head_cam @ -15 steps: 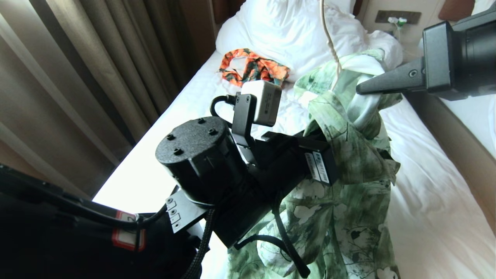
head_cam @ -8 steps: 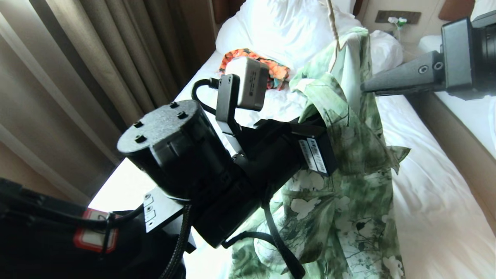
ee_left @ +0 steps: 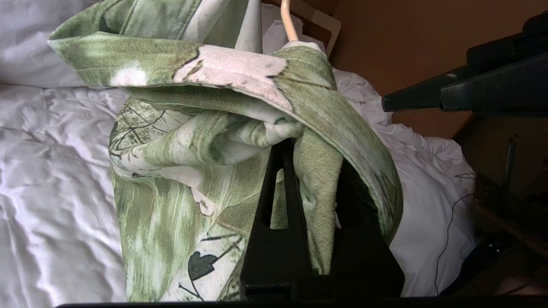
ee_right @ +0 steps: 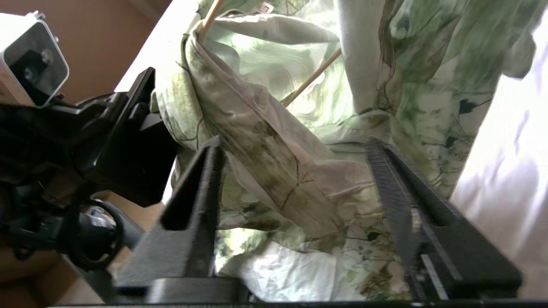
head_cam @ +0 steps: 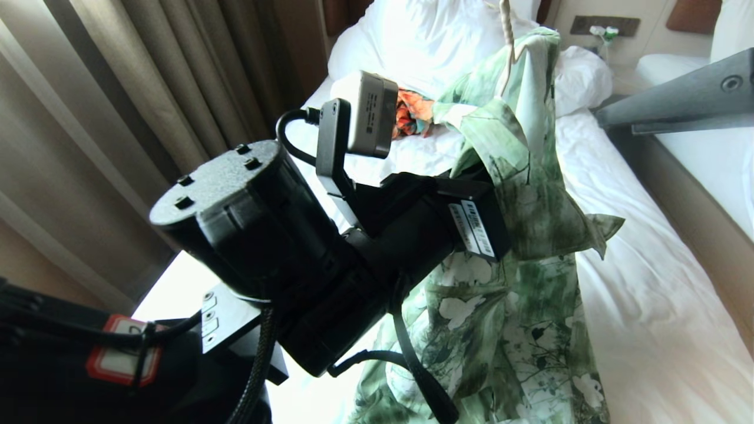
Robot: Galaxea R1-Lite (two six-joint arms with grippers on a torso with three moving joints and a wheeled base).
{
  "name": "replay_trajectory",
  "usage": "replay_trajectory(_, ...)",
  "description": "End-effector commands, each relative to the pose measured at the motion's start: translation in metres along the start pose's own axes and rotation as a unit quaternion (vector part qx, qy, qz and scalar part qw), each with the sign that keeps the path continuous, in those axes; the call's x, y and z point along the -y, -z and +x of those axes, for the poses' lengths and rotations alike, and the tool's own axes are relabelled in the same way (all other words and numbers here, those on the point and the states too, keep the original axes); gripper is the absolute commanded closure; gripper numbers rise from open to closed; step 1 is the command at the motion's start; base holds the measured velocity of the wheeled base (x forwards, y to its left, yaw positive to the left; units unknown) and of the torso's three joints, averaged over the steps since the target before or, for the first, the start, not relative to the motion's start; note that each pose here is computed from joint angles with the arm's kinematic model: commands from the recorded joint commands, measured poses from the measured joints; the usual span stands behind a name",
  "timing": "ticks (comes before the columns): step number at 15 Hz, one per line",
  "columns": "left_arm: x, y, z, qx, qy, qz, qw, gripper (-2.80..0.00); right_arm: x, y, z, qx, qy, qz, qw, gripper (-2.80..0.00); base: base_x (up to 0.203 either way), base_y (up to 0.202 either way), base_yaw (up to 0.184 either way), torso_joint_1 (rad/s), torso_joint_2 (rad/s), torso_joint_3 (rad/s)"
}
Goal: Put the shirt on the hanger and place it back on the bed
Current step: Take the clothes hanger out of the clothes
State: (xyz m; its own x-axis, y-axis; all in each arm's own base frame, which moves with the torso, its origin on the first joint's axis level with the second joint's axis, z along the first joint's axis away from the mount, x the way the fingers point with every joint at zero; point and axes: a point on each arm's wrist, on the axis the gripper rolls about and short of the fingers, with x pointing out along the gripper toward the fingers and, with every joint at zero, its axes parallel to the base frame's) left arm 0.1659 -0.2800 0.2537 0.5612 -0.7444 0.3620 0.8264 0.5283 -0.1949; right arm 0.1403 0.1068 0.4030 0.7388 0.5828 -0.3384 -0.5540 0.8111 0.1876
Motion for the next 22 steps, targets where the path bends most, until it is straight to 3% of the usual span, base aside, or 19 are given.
replay_trajectory(1,0.003,-0.002,0.001,0.005,0.005,-0.002,1.0,0.0,-0.001,-0.003,-0.01,0.015,-0.002,-0.012,1.0,0.0,0.0,0.0,0.0,0.0,0.0,0.0)
replay_trajectory(2,0.005,-0.001,0.001,0.002,0.007,0.0,1.0,0.0,-0.002,-0.007,-0.012,0.023,-0.001,-0.018,1.0,0.0,0.0,0.0,0.0,0.0,0.0,0.0)
replay_trajectory(7,0.009,-0.001,0.003,-0.009,0.012,0.003,0.9999,0.0,-0.004,-0.02,-0.001,0.043,0.003,-0.15,0.988,0.0,0.0,0.0,0.0,0.0,0.0,0.0)
replay_trajectory(10,0.012,-0.002,0.005,-0.009,0.015,0.002,0.9999,0.0,-0.003,-0.024,0.005,0.053,0.028,-0.194,0.979,0.0,0.0,0.0,0.0,0.0,0.0,0.0)
replay_trajectory(11,0.012,-0.001,0.005,-0.017,0.014,0.003,0.9998,0.0,-0.003,-0.025,0.007,0.055,0.034,-0.206,0.976,-2.8,0.0,0.0,0.0,0.0,0.0,0.0)
replay_trajectory(22,0.012,0.0,0.006,-0.019,0.02,0.003,0.9996,0.0,-0.018,-0.036,0.046,0.103,0.009,-0.231,0.967,-2.8,0.0,0.0,0.0,0.0,0.0,0.0)
